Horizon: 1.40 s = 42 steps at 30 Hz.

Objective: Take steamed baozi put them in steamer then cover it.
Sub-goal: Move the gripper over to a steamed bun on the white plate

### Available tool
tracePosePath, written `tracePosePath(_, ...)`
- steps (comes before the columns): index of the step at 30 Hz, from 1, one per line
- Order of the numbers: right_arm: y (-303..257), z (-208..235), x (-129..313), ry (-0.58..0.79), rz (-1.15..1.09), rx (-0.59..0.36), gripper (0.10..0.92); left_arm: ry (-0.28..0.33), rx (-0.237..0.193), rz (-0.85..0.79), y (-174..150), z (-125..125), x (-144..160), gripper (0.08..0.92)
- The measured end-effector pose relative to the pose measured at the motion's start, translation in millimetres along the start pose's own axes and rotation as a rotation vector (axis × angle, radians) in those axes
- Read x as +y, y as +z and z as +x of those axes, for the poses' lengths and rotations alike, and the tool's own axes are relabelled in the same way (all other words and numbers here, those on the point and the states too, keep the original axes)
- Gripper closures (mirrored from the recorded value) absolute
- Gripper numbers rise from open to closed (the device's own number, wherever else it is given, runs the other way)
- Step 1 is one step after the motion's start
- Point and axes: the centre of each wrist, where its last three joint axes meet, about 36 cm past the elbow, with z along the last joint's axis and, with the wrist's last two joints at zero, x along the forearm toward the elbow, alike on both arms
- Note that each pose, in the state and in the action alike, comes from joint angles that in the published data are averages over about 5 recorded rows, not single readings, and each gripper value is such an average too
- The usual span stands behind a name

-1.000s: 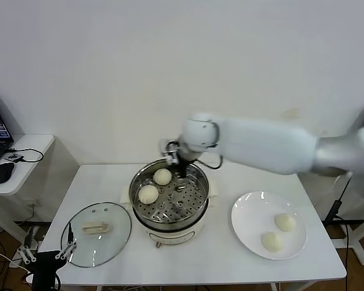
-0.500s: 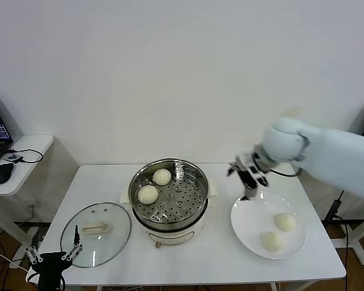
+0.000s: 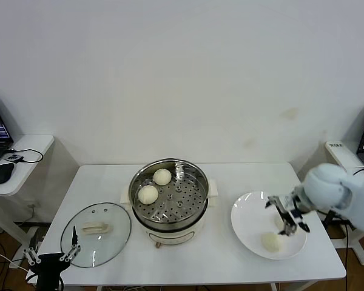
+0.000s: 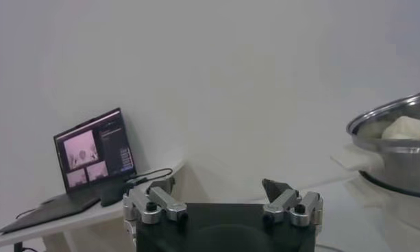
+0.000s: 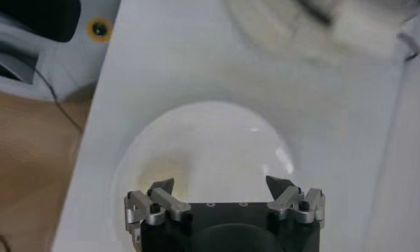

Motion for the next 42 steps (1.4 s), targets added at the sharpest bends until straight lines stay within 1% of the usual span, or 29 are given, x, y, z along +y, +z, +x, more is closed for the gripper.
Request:
tracePosePath(10,18.4,-43.0,36.9,-0.040,-0.036,0.022,0.205,-0.012,0.009,-0.013,3.9,0.3,4.3,0.177)
tracePosePath(21,23.8,-74.9,40.4,-0.030,-0.072,0.015,0.250,-0.029,0.017,-0.024,6.7,1.3,9.3,0.177)
tracePosePath(28,24.3,-89.9,39.9,-0.034,-0.092,0.013,0.311,-0.034,0.019,-0.021,6.9,2.3,8.9,0.177)
tracePosePath(38,25.5,-93.3,36.4,-0.035,-0.108,0.007,0.456,-0.045,0.014,-0.024,6.5,2.0,11.1,0.177)
tracePosePath(42,27.6,-90.5,32.1,-0.036,-0.117,0.004,0.491,-0.045,0.010,-0.022,5.7,1.6,10.7,0.177)
